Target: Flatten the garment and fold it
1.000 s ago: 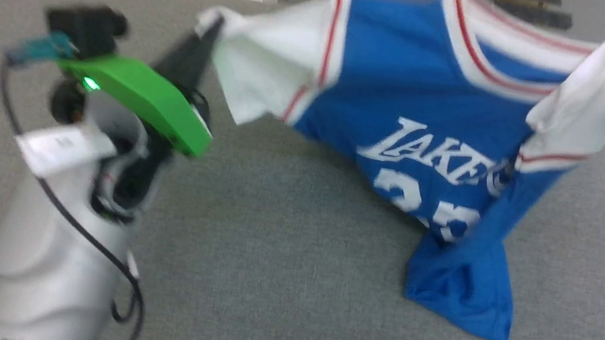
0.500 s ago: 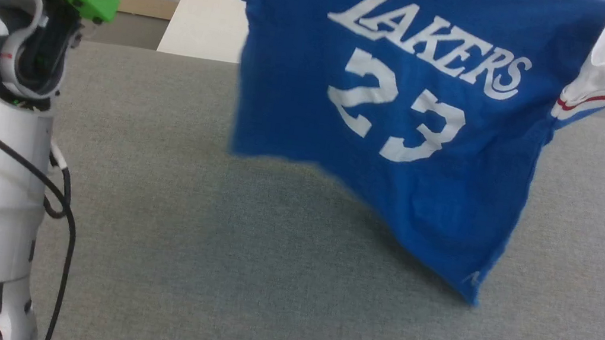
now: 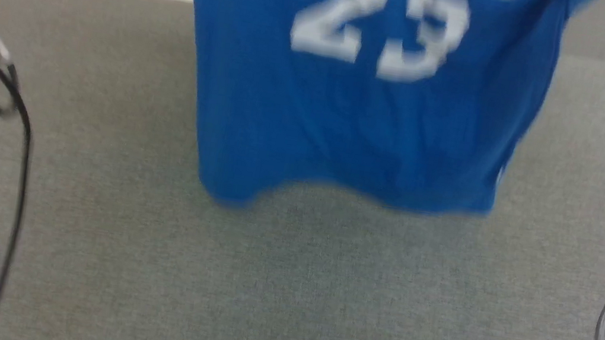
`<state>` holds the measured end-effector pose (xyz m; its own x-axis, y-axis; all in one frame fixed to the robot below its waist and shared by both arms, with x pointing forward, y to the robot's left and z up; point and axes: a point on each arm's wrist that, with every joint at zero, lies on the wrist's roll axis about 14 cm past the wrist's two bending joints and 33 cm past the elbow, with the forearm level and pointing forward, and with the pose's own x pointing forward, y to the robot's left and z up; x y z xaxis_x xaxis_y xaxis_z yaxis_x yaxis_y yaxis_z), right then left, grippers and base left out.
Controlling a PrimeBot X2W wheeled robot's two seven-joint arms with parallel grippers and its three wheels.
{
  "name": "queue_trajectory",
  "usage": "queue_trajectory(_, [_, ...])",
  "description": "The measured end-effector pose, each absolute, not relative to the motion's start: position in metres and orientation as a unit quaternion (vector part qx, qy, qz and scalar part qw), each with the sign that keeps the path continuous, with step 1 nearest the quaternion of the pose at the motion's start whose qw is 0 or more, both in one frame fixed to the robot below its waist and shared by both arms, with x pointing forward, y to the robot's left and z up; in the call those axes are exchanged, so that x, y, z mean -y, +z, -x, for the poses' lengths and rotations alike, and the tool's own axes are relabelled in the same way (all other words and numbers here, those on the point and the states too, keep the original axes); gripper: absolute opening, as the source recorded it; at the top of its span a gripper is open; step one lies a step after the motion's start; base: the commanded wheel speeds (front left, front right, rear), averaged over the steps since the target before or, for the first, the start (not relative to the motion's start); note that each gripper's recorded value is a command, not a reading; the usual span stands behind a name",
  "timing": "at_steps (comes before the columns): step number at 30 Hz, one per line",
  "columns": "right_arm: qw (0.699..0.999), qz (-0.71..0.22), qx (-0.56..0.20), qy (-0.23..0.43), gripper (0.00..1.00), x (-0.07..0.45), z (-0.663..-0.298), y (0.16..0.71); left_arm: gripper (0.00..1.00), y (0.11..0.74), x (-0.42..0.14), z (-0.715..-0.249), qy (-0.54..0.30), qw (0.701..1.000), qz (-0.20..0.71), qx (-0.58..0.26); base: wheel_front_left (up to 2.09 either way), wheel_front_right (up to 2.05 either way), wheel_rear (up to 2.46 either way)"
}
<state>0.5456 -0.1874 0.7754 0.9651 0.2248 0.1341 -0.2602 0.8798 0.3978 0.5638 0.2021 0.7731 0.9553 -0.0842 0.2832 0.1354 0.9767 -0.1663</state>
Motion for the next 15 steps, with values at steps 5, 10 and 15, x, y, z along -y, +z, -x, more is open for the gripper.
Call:
queue_trajectory(5, [0.968,-0.19,0.121,0.111,0.0,0.18,-0.588,0.814,0.0,0.793,-0.216,-0.598,-0.019,0.978,0.072,0.196,0.0,0.0,0.0])
queue_trajectory(10, [0.958,-0.198,0.179,0.101,0.0,0.179,-0.624,0.826,0.0,0.791,-0.219,-0.63,-0.007,0.97,0.074,0.233,0.0,0.0,0.0])
queue_trajectory(15, [0.956,-0.204,0.187,0.096,0.0,0.176,-0.656,0.813,0.0,0.77,-0.218,-0.658,-0.01,0.969,0.073,0.235,0.0,0.0,0.0])
